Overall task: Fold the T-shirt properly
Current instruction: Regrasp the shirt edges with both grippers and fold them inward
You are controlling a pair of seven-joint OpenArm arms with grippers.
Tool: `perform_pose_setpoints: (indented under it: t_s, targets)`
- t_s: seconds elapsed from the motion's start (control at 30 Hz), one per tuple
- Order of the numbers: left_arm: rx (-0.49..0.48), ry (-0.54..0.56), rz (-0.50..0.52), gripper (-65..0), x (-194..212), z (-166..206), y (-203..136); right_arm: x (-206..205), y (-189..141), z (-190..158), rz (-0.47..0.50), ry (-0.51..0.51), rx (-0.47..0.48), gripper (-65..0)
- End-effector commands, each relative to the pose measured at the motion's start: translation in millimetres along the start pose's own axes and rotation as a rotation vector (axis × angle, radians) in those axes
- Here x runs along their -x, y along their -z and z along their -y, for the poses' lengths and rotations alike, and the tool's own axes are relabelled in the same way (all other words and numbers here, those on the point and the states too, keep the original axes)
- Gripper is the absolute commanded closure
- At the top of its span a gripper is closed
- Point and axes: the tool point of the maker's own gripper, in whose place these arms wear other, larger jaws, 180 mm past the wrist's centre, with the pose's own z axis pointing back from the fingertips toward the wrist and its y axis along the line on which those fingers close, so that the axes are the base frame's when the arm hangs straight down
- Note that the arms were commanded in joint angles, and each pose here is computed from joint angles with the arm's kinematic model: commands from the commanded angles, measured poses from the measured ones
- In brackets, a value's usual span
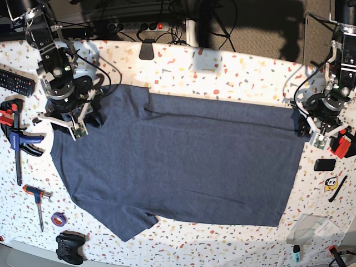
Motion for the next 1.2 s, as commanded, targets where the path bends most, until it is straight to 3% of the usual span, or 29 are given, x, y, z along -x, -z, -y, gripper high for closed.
perform_pose_setpoints:
  t_s: [0.0,0.17,0.3,0.47,0.63,0.7,0.87,1.07,1.17]
  targets:
    - [-0.025,0.001,0.054,-25.9,-20,-13,-4,-13,-1,14,0.040,0.002,0.035,-22.9]
    - [0.040,-0.106,0.080,-21.4,-34,-1,-10,-22,-11,2,0.061,0.062,-0.015,-22.9]
    - [0.063,-0.140,0.081,-21.3,-33,11,-8,-21,-21,-7,0.058,0.072,-0.032,-21.7]
    - [0.088,-0.193,0.100,-9.4,-30,30,-5,-8,-26,-19,0.027,0.102,-0.054,0.0]
    - [0.095,-0.252,0.112,0.0,-25,42,3,7,-17,-8,-0.014,0.173,-0.023,0.0]
    - [0.092,-0.276,0.083,0.0,-11,43,9,17,-13,-7,-0.033,0.212,-0.025,0.0]
    - [0.109,-0.385,-0.009,0.0,25,48,21,47,-5,-13,-0.108,0.193,-0.057,0.0]
    - [0.348,-0.427,-0.117,0.0,49,97,4,75,-14,-26,-0.206,0.166,-0.093,0.0]
    - [0.400,-0.441,-0.144,0.0,61,109,-8,80,-26,-34,-0.211,0.133,-0.105,0.0]
